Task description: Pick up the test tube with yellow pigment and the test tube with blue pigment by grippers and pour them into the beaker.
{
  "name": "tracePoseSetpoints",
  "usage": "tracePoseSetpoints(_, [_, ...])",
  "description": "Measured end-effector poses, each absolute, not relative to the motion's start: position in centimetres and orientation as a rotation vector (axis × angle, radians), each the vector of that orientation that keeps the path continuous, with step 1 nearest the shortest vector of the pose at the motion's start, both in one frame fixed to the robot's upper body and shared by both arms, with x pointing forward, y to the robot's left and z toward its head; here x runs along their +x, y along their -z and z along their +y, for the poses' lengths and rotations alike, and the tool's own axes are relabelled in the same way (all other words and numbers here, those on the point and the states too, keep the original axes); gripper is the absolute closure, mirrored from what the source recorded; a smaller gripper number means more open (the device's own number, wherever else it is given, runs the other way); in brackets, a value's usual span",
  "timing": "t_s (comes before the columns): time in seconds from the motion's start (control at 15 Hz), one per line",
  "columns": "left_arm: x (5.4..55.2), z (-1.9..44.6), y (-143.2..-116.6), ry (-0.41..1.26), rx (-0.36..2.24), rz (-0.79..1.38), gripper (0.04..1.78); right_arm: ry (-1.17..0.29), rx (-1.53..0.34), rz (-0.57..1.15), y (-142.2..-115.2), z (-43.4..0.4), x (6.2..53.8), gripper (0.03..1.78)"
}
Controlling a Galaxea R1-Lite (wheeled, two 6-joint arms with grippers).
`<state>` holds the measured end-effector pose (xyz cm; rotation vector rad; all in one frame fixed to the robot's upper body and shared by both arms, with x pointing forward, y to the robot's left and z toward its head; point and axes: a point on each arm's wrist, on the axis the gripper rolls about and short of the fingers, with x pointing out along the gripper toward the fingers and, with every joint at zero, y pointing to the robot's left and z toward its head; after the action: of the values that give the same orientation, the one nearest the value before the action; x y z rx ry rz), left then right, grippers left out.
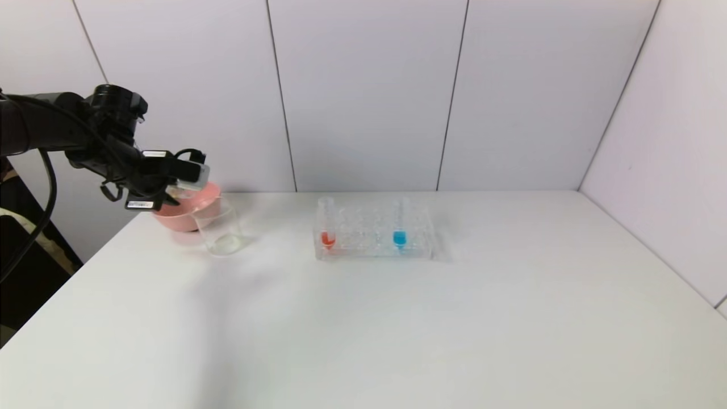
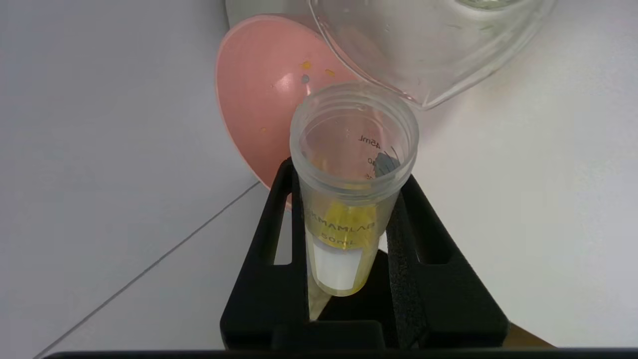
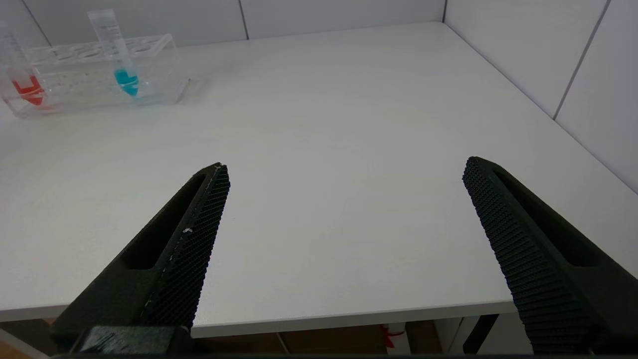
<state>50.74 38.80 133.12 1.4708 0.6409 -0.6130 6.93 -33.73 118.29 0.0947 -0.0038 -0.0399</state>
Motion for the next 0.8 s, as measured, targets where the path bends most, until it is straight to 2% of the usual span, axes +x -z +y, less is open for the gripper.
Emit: tracePoseSetpoints(0.8, [51.09, 38.13, -133.37, 0.591, 1.548, 0.626, 1.35, 0.04, 0.095, -0.003, -118.29, -33.73, 6.93, 0.1])
